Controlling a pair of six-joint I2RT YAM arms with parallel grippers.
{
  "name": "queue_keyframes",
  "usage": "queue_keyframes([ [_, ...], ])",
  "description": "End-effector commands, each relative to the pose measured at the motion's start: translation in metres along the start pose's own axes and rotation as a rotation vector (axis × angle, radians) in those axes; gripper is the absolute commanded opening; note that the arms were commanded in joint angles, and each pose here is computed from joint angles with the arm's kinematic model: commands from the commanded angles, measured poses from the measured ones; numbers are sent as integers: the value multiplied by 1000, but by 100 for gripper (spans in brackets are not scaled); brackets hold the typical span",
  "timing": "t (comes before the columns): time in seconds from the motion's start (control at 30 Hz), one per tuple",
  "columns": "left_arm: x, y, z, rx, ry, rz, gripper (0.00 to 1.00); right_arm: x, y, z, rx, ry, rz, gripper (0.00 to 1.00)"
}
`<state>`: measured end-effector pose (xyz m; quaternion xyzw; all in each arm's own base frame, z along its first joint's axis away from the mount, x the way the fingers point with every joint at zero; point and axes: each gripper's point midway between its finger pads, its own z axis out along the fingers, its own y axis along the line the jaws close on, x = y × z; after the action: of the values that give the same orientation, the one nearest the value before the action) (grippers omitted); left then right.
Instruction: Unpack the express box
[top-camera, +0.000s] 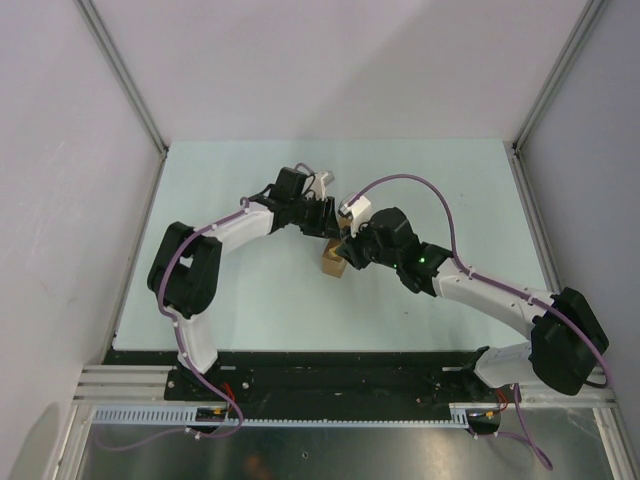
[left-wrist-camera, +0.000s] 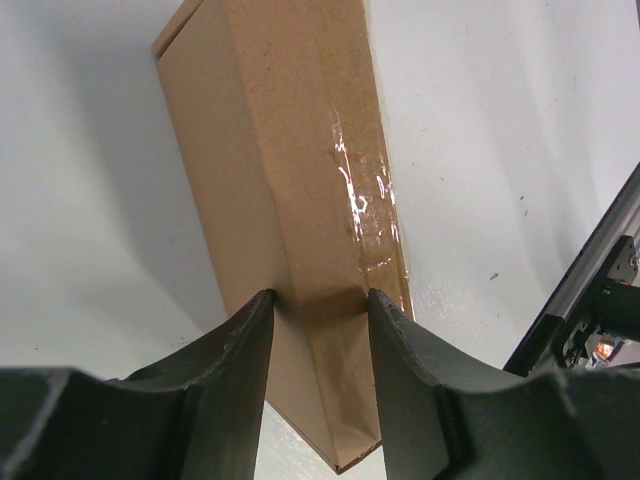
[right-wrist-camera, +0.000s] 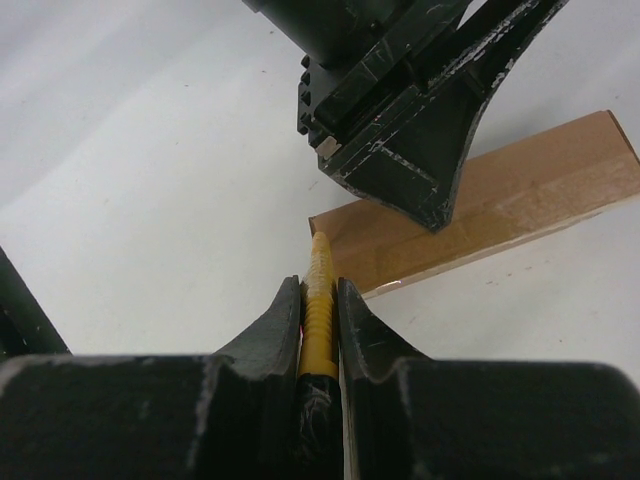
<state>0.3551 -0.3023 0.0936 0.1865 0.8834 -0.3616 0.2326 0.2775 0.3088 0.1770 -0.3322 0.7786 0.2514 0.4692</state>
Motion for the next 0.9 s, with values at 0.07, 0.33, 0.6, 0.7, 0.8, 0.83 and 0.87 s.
queue_keyframes([
  [0.07, 43, 23, 7, -71, 124, -34, 47, -18, 4, 0, -21, -55, -33, 0],
  [0.33, 46, 26, 7, -75, 131, -33, 46, -14, -10, 0, 1, -40, -70, 0],
  [0.6, 47, 28, 8, -81, 134, -30, 46, -9, -1, 2, -44, -24, -52, 0],
  [0.7, 48, 28, 8, -83, 136, -32, 46, -13, 1, 0, -52, -36, -41, 0],
  [0.8, 48, 29, 8, -87, 135, -31, 46, -17, 2, -4, -54, -49, -28, 0],
  [0.83, 48, 30, 8, -90, 135, -33, 46, -19, 3, -5, -54, -55, -27, 0],
  [0.87, 48, 31, 9, -90, 135, -33, 46, -20, 4, -6, -56, -56, -25, 0],
])
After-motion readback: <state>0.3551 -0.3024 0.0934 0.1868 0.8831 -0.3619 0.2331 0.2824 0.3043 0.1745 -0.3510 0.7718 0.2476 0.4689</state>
